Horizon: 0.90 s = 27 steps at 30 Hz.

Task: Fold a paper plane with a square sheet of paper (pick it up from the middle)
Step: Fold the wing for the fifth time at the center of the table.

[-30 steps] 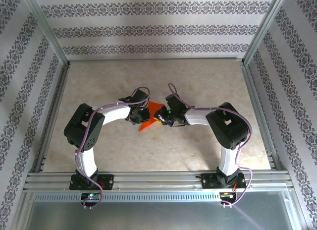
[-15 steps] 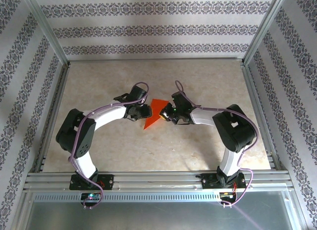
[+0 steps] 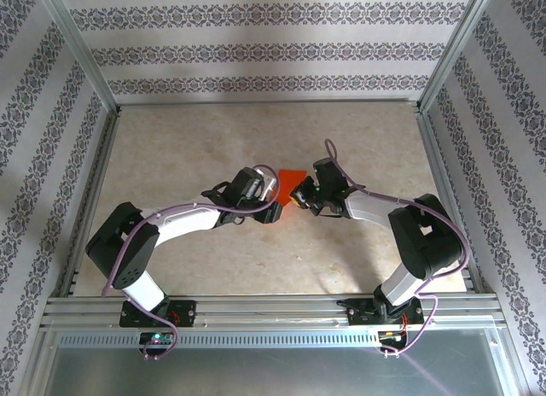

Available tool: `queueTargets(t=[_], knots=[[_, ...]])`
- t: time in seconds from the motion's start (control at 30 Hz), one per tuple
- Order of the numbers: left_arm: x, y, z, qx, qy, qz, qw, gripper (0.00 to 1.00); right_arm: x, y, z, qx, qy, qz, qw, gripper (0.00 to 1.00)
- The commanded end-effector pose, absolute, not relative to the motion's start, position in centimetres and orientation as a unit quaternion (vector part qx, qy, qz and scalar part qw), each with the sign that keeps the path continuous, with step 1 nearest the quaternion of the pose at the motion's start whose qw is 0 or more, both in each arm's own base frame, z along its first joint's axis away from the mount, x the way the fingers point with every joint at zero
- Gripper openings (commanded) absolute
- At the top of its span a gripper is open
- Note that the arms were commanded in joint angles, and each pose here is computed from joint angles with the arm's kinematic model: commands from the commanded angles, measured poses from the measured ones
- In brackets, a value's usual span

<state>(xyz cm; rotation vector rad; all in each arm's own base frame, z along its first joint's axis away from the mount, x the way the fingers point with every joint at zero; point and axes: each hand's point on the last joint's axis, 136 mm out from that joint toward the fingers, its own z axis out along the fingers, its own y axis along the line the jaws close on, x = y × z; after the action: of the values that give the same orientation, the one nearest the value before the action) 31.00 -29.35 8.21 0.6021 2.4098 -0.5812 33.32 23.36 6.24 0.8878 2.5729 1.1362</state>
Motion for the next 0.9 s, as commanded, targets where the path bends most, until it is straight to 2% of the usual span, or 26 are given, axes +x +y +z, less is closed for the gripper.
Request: queueTargets(t=[0.0,0.27,0.37,0.87], knots=[[32.1,-30.5,8.3,0.297,0.875,-0.17,0.344,0.6,33.0,22.8,6.2,0.328,0.86,0.382,0.082,0.02],[32.7,-31.5,5.5,0.359,0.859,-0.098,0.352,0.55,33.0,22.9,6.1,0.346,0.849,0.394,0.062,0.03],[33.1,-31.7,5.4,0.368,0.852,-0.083,0.364,0.51,32.9,22.9,6.1,0.347,0.848,0.396,0.058,0.03],[33.2,-31.6,4.4,0.382,0.845,-0.064,0.368,0.31,32.7,23.1,6.2,0.353,0.842,0.406,0.041,0.07]])
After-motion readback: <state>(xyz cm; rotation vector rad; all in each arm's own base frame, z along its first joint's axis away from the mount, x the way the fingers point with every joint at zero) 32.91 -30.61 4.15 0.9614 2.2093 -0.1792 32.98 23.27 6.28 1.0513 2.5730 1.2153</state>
